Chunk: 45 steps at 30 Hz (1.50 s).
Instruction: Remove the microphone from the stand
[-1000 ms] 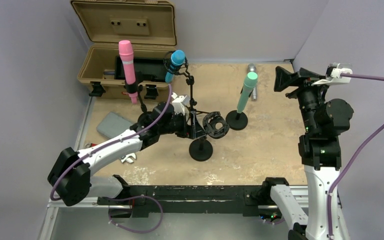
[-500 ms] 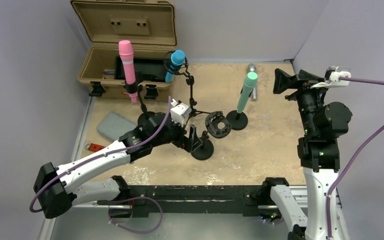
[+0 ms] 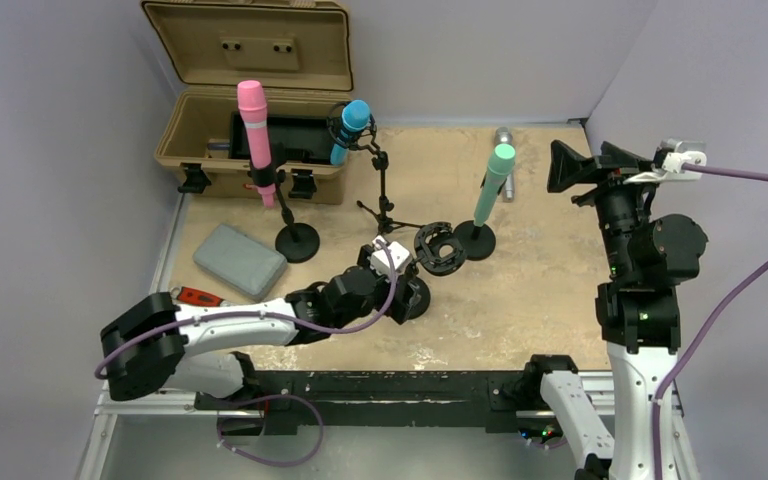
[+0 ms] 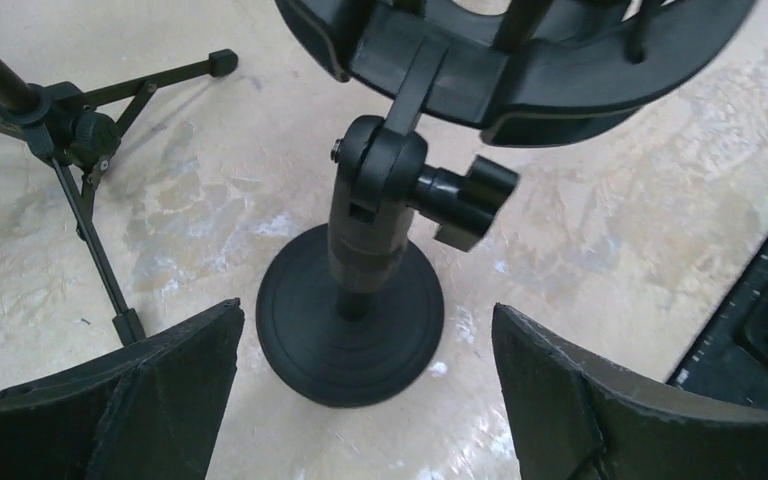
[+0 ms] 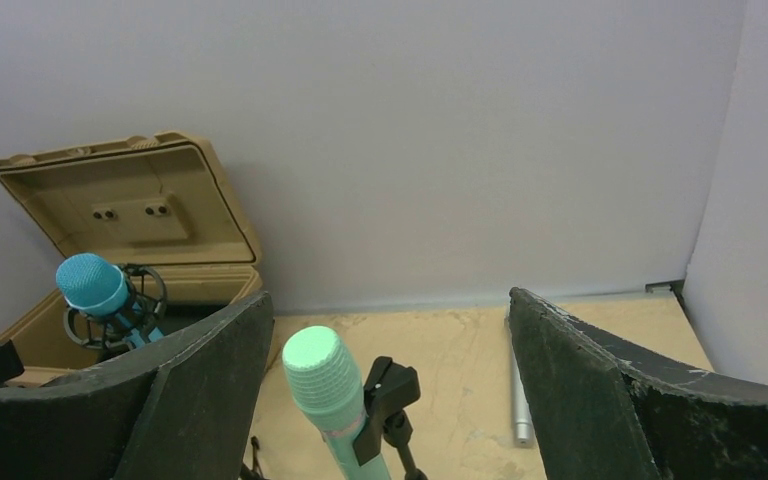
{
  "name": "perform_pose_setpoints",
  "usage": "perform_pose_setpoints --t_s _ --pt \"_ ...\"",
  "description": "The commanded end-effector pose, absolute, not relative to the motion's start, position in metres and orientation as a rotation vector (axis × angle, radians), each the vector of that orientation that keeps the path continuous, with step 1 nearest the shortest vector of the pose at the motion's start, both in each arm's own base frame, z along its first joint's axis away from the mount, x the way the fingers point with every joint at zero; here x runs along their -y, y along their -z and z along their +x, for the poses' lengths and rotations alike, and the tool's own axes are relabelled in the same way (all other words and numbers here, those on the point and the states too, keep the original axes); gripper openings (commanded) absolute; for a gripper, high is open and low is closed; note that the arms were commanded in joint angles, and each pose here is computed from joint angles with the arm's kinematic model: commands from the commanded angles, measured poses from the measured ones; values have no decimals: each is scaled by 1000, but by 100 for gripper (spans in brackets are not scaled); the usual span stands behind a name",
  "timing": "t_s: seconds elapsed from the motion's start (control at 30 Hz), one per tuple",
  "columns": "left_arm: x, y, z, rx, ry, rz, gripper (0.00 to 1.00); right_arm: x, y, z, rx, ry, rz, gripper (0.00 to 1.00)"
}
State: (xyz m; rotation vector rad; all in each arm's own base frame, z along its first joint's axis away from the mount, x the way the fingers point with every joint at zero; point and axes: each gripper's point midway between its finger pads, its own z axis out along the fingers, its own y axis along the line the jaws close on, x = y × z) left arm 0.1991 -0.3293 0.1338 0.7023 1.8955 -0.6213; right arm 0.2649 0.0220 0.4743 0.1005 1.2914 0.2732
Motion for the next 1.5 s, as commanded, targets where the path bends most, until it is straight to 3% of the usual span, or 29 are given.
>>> perform_pose_setpoints --t_s 0.0,0.13,0.3,0.63,0.8,0.87,1.2,1.47 --pt "347 -162 224 -1667 644 601 90 -27 -485 260 -1247 -280 58 86" --pt "363 -157 235 -1620 629 611 80 -26 -485 259 -1243 -278 60 86" --pt "361 -143 254 -1598 548 524 56 -26 -484 257 -1241 -275 61 86" --pt "304 -134 262 -1677 329 397 21 -26 -481 258 -1241 -278 58 88" --pt "259 -120 249 -1733 277 324 15 -28 -478 261 -1242 -287 54 88" --pt "236 -109 243 -1791 211 292 2 -28 -477 261 -1242 -289 53 88" --pt "79 -114 225 -1799 -288 -378 0 -31 -471 266 -1253 -309 52 88" --pt "58 -119 217 -1766 -349 -550 0 -32 -471 265 -1259 -315 52 87"
